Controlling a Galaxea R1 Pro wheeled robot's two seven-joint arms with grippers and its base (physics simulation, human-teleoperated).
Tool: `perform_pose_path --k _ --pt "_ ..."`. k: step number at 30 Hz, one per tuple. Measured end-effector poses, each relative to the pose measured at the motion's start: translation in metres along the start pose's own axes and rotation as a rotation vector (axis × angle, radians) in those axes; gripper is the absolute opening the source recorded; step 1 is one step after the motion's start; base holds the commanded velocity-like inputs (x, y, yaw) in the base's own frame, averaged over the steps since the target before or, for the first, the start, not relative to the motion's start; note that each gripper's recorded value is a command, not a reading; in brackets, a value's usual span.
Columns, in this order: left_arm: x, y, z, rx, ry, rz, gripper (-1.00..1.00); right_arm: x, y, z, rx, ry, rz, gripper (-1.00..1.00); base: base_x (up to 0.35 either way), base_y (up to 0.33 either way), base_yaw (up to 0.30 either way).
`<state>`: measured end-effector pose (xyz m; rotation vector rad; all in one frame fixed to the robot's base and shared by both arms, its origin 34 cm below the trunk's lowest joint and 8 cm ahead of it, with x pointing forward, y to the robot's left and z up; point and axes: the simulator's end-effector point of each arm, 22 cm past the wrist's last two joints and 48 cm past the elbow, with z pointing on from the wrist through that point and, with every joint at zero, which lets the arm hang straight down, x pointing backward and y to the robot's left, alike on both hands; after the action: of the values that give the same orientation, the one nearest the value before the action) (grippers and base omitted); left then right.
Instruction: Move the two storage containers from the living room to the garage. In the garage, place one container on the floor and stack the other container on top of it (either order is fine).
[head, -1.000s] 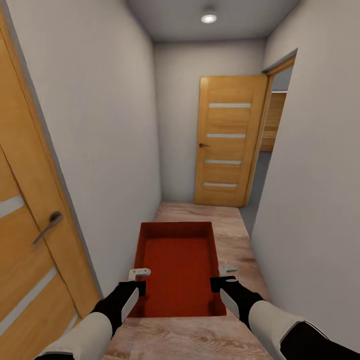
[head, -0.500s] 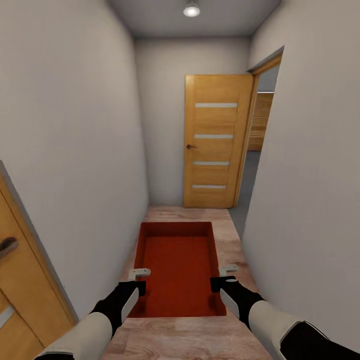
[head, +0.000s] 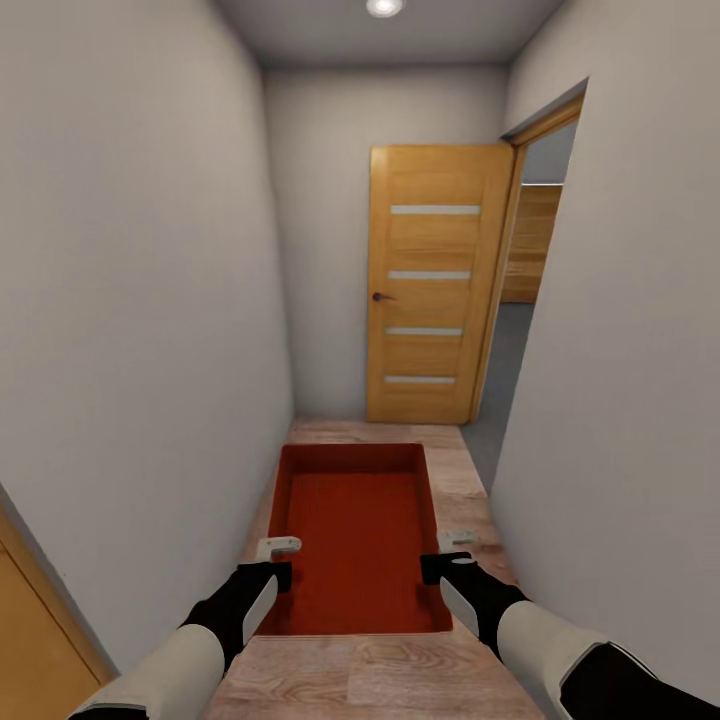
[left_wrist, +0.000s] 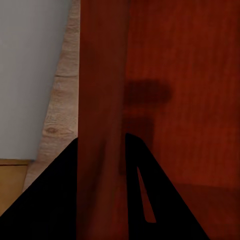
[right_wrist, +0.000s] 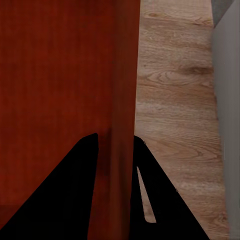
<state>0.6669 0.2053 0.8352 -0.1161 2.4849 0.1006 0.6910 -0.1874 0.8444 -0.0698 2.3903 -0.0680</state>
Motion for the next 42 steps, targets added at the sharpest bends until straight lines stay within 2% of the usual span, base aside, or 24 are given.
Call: perform_pose_path --k 14,42 --pt "0.0000 -0.0001 -0.0001 0.000 0.000 0.000 -1.00 0.0000 -0.0001 0.0000 0.000 0.000 0.000 -1.00 0.321 0.000 -0.002" --pt "-0.0051 0.0000 -0.0038 0.001 -0.011 -0.001 -1.00 -0.0054 -0.0006 -0.0035 0.001 -0.011 0.001 -1.00 0.321 0.000 -0.067"
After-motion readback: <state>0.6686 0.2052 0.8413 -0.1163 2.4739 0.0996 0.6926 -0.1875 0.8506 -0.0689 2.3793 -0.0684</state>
